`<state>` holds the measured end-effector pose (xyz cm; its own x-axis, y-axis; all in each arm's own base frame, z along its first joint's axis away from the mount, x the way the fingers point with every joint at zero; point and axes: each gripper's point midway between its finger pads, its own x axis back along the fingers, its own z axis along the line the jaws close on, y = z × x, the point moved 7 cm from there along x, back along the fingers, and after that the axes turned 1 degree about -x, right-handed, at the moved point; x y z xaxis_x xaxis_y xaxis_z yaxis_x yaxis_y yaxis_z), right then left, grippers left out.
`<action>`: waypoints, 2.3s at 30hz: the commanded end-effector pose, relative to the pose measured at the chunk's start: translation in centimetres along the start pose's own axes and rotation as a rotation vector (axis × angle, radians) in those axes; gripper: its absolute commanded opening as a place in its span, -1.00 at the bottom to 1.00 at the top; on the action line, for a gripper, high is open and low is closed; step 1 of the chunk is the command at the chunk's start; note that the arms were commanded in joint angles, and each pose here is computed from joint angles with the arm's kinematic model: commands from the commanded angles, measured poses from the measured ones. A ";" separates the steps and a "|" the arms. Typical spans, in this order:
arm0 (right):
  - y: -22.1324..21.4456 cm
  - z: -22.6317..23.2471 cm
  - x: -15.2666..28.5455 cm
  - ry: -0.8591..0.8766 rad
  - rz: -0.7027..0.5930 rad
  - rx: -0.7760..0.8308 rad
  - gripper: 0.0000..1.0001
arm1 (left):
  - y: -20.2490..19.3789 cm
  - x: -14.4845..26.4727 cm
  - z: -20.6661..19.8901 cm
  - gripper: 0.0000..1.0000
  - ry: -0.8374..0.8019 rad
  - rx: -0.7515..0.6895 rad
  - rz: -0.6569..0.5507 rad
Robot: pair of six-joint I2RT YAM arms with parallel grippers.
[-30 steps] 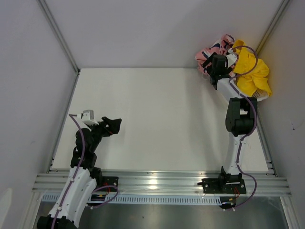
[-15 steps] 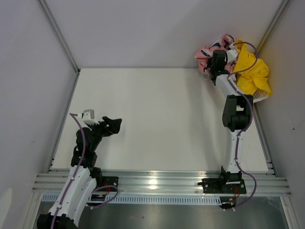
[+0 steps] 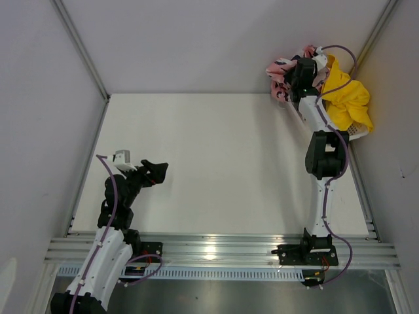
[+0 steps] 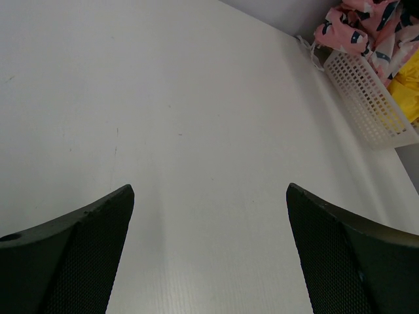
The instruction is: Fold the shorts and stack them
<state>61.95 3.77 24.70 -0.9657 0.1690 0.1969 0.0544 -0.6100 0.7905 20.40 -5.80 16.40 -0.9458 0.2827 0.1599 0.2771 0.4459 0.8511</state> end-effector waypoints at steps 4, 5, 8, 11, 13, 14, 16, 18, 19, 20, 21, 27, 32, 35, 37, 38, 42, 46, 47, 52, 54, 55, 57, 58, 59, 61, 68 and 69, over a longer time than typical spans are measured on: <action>11.0 11.3 8.4 0.398 -0.137 0.042 -1.00 | 1.1 0.0 -0.8 0.98 -0.042 -0.020 -0.035; 12.0 12.5 10.0 0.458 -0.132 0.053 -1.00 | 1.1 0.0 -0.8 0.98 -0.045 -0.022 -0.034; 15.8 16.1 16.6 0.603 -0.173 0.094 -1.00 | 1.2 0.0 -0.9 0.98 -0.050 -0.020 -0.034; 17.2 19.0 23.2 0.698 -0.166 0.155 -1.00 | 1.3 0.0 -1.0 0.98 -0.055 -0.019 -0.032; 17.3 20.7 27.0 0.772 -0.150 0.177 -1.00 | 1.2 0.0 -1.0 0.98 -0.053 -0.016 -0.028; 18.5 21.1 30.0 0.795 -0.171 0.191 -1.00 | 1.2 0.0 -1.0 0.98 -0.051 -0.017 -0.032; 18.3 22.0 33.2 0.841 -0.159 0.177 -1.00 | 1.3 0.1 -0.9 0.98 -0.043 -0.017 -0.038; 19.1 22.2 36.9 0.874 -0.171 0.172 -1.00 | 1.5 0.3 -1.0 0.98 -0.040 -0.019 -0.053; 18.7 22.4 38.1 0.887 -0.148 0.161 -1.00 | 1.5 0.4 -0.9 0.98 -0.032 -0.018 -0.054; 19.0 22.3 39.8 0.913 -0.118 0.134 -1.00 | 1.6 0.4 -0.9 0.98 -0.031 -0.019 -0.059; 18.0 22.1 40.0 0.928 -0.073 0.127 -1.00 | 1.7 0.6 -0.9 0.98 -0.030 -0.020 -0.069; 14.6 18.5 39.0 0.793 0.043 0.073 -1.00 | 2.1 1.1 -0.7 0.98 0.005 -0.022 -0.108; 3.6 12.5 31.3 0.613 0.369 0.050 -0.87 | 2.4 1.5 -0.4 0.98 0.052 -0.019 -0.131; -3.4 8.5 26.6 0.436 0.543 0.090 -0.33 | 2.4 1.5 -0.2 0.98 0.070 -0.019 -0.133; -8.3 5.2 23.9 0.293 0.726 0.163 0.49 | 2.2 1.4 0.0 0.98 0.078 -0.011 -0.118; -7.7 5.8 23.3 0.272 0.730 0.184 0.55 | 2.2 1.3 0.0 0.98 0.082 -0.011 -0.115; -10.3 4.3 25.0 0.187 0.717 0.310 0.68 | 2.2 1.0 0.1 0.98 0.095 -0.007 -0.091; -9.5 1.8 27.9 0.078 0.635 0.349 0.68 | 1.9 0.6 0.0 0.98 0.069 -0.006 -0.072; -8.6 1.7 29.1 0.076 0.604 0.349 0.68 | 1.7 0.5 0.0 0.98 0.063 -0.002 -0.059; -10.2 -2.7 33.5 0.028 0.639 0.372 0.58 | 1.2 -0.1 -0.4 0.98 0.018 0.014 -0.017; -10.5 -3.2 35.5 0.067 0.659 0.354 0.54 | 0.9 -0.3 -0.3 0.98 0.015 0.018 0.000; -11.8 -4.0 36.7 0.071 0.701 0.376 0.54 | 0.9 -0.3 -0.4 0.98 0.011 0.020 0.002; -12.3 -4.5 38.5 0.055 0.729 0.385 0.57 | 0.7 -0.4 -0.3 0.98 0.012 0.021 0.004; -13.4 -4.6 39.9 0.072 0.758 0.415 0.58 | 0.8 -0.3 -0.4 0.98 0.010 0.021 0.001; -13.8 -4.5 40.6 0.080 0.765 0.429 0.59 | 0.8 -0.4 -0.4 0.98 0.009 0.021 0.002; -14.0 -4.6 42.1 0.054 0.762 0.467 0.63 | 0.8 -0.3 -0.4 0.98 0.007 0.020 -0.002; -15.8 -3.4 46.9 0.114 0.850 0.645 0.62 | 0.8 -0.3 -0.4 0.98 0.005 0.017 0.001; -16.1 -3.3 47.5 0.122 0.862 0.665 0.62 | 0.7 -0.3 -0.4 0.98 0.006 0.017 0.002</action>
<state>15.43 18.51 17.95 -0.5447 -0.2295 0.8066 0.8237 0.0344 0.5660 20.38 -5.61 15.15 -0.9362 0.2598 0.2366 0.3340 0.4490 0.8288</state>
